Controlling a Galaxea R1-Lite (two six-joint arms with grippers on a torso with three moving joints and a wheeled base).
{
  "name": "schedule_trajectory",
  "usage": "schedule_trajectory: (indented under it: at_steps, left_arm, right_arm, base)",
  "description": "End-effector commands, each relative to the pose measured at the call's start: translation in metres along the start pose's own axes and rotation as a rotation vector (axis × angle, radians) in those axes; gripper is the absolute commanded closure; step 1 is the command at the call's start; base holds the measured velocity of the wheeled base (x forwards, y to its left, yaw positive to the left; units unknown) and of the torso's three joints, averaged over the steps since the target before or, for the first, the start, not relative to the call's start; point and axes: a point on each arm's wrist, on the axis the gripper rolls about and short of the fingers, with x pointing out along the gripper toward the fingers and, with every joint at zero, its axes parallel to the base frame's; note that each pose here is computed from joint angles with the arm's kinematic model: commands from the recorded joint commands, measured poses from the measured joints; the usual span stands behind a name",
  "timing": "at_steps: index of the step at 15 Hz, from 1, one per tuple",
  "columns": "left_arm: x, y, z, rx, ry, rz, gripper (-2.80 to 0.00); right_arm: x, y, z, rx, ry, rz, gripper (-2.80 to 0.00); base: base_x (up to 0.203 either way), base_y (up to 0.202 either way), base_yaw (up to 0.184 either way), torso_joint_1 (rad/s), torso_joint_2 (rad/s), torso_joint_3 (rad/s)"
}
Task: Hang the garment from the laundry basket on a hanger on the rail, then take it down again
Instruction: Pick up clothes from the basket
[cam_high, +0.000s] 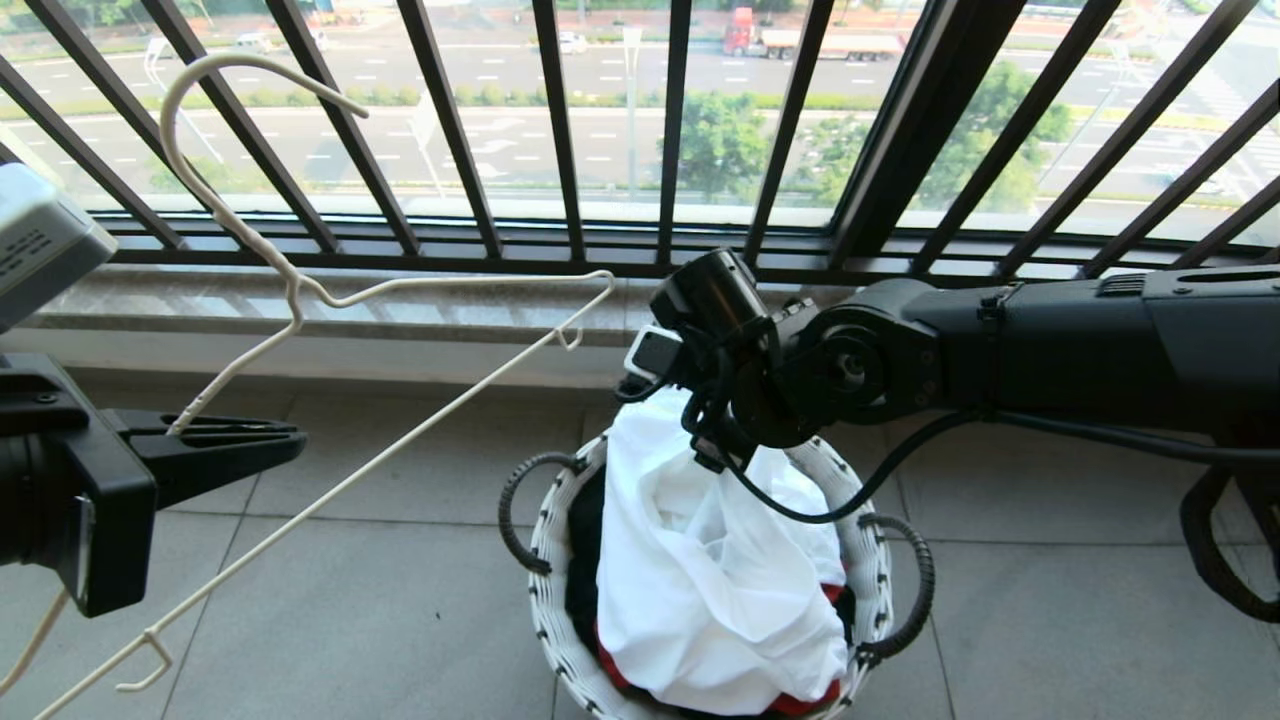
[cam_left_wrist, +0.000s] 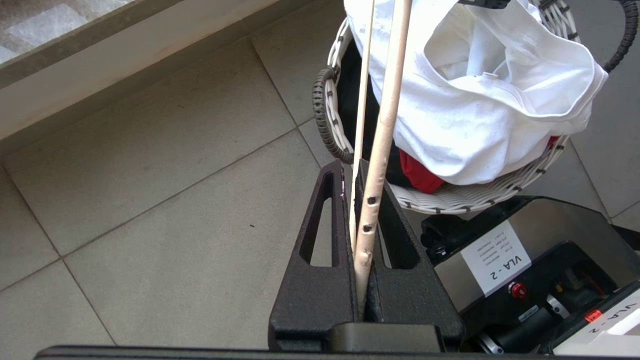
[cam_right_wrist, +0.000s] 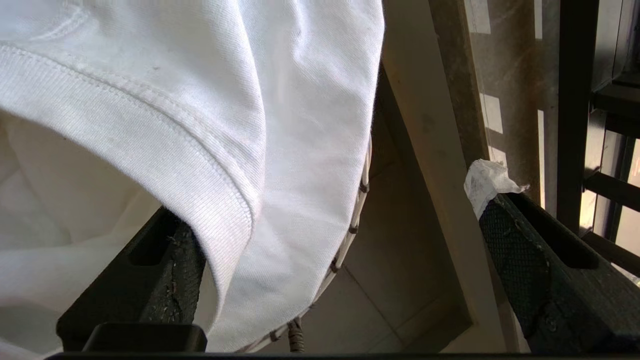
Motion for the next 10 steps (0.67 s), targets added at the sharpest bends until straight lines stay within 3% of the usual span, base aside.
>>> schedule_trajectory:
  at_steps: [1, 10]
  left_arm:
    - [0.001, 0.0, 0.0, 0.003, 0.003, -0.001, 0.0]
    - [0.002, -0.001, -0.001, 0.009, 0.007, -0.009, 0.0]
  right_arm:
    - [0.015, 0.001, -0.001, 0.001, 0.024, -0.006, -2.8]
    - [0.027, -0.013, 0.008, 0.087, -0.035, -0.061, -2.8]
  base:
    - [0.0, 0.0, 0.0, 0.0, 0.0, 0.0]
    - [0.0, 0.0, 0.0, 0.0, 0.0, 0.0]
